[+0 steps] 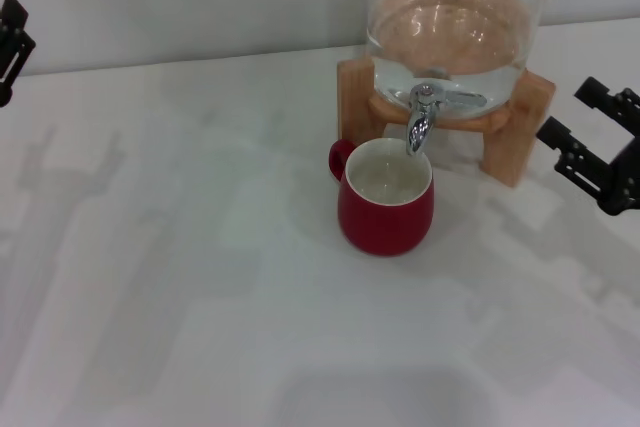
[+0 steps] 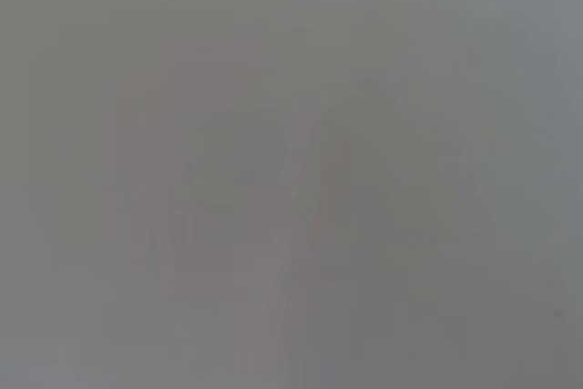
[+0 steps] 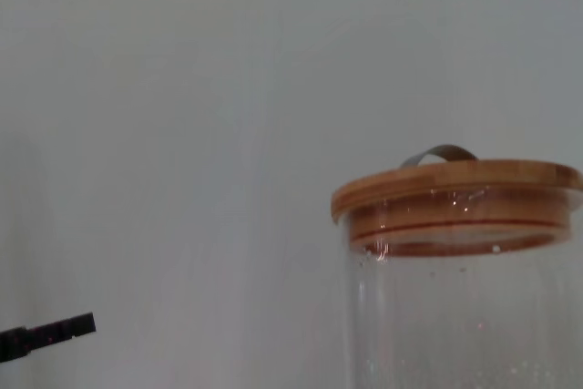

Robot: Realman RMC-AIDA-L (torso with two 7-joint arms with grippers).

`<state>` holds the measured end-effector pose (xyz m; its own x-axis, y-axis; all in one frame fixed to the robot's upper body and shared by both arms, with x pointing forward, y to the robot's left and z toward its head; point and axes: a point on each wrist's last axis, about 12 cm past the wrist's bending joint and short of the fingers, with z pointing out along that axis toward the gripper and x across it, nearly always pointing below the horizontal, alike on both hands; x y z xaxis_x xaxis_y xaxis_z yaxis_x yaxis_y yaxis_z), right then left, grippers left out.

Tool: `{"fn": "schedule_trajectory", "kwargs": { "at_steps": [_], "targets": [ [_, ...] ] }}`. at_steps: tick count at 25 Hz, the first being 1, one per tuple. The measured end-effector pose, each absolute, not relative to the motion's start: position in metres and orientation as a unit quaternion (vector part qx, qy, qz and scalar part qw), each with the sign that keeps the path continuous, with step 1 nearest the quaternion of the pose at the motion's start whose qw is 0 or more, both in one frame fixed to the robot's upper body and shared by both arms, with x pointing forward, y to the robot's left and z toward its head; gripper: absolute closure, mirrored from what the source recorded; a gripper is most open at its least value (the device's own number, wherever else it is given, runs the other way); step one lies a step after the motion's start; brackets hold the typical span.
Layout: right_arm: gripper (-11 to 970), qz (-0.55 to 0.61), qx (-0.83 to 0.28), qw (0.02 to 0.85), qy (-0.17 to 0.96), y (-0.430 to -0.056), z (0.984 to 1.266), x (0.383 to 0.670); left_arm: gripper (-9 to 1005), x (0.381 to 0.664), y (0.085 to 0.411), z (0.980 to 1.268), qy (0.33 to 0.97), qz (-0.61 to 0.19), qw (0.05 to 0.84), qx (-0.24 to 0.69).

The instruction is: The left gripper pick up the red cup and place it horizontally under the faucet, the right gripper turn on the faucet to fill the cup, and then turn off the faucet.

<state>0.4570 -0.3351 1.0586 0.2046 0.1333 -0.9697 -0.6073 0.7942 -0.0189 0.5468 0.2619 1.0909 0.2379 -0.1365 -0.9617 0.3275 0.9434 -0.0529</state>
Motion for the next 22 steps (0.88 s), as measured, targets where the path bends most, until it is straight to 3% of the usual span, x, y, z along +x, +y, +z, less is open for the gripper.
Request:
{"fn": "schedule_trajectory", "kwargs": {
  "at_steps": [22],
  "targets": [
    [286, 0.261, -0.237, 0.727, 0.589, -0.312, 1.058, 0.483, 107, 0.546, 0.253, 1.092, 0.594, -0.166, 0.782, 0.088]
  ]
}}
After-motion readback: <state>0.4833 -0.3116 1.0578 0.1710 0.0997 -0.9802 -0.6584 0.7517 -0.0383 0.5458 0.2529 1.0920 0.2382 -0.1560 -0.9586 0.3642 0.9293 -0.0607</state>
